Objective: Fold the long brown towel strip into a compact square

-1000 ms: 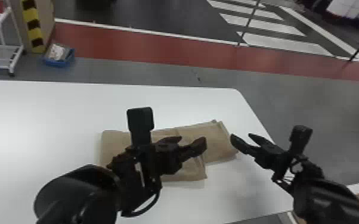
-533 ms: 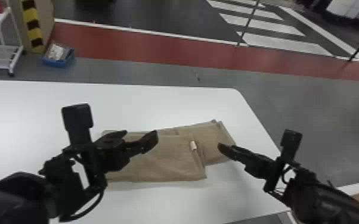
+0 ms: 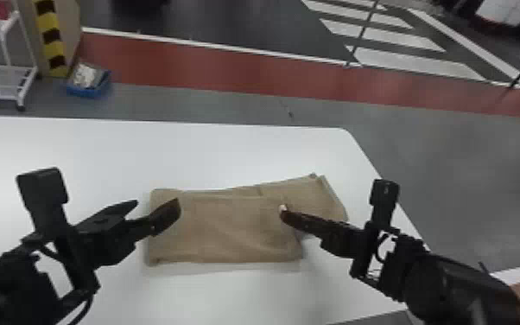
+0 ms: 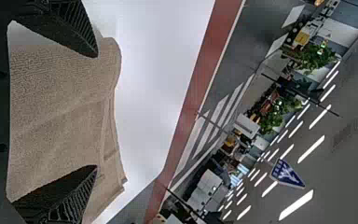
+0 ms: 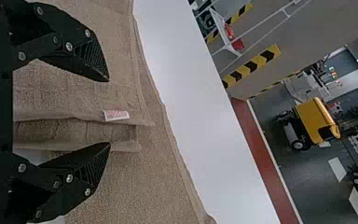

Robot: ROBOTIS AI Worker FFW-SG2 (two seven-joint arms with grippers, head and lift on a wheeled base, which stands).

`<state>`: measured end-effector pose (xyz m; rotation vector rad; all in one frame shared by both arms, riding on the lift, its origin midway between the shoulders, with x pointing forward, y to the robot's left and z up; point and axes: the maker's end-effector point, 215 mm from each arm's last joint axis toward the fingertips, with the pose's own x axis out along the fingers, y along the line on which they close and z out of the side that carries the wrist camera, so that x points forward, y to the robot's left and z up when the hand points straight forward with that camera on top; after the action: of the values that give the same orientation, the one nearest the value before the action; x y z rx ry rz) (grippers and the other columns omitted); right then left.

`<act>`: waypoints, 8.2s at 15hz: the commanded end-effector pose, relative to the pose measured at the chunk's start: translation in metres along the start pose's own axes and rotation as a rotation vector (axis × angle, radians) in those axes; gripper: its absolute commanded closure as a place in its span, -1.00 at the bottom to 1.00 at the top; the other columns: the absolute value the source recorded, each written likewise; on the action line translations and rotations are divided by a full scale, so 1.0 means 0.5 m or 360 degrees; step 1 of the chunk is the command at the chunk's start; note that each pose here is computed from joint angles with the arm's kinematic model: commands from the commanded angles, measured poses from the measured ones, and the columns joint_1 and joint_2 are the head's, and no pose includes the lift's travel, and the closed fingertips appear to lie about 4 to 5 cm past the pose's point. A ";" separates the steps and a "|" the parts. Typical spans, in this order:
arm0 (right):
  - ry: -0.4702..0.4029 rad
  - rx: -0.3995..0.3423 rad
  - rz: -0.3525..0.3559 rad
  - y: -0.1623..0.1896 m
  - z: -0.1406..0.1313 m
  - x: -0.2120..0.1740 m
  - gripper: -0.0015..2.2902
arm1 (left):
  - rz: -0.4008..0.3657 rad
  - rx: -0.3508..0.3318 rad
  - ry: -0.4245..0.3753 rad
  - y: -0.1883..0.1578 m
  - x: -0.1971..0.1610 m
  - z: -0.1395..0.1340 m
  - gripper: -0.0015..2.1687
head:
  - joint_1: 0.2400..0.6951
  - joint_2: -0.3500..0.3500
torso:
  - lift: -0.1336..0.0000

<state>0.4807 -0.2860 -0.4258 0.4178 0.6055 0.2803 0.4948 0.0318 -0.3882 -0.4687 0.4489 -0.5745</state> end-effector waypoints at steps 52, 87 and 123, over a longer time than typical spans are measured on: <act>0.0160 0.0118 -0.0172 -0.107 -0.021 -0.013 -0.33 | -0.0072 -0.0073 -0.0011 -0.039 -0.034 -0.013 -0.97 | 1.00 -1.00 | -0.80; -0.0472 -0.0018 -0.0017 -0.134 0.298 -0.078 -0.02 | -0.0024 -0.0111 0.0035 0.015 0.005 -0.030 -0.97 | 1.00 -1.00 | -0.80; -0.1007 -0.0118 -0.0178 -0.253 0.123 -0.332 -0.93 | 0.0052 0.0276 0.0153 -0.077 0.073 -0.165 -0.41 | 1.00 -1.00 | -0.80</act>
<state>0.4051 -0.4810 -0.3510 0.3679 -0.0079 0.0498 0.4668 -0.0407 -0.4407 -0.2759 0.4821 -0.5943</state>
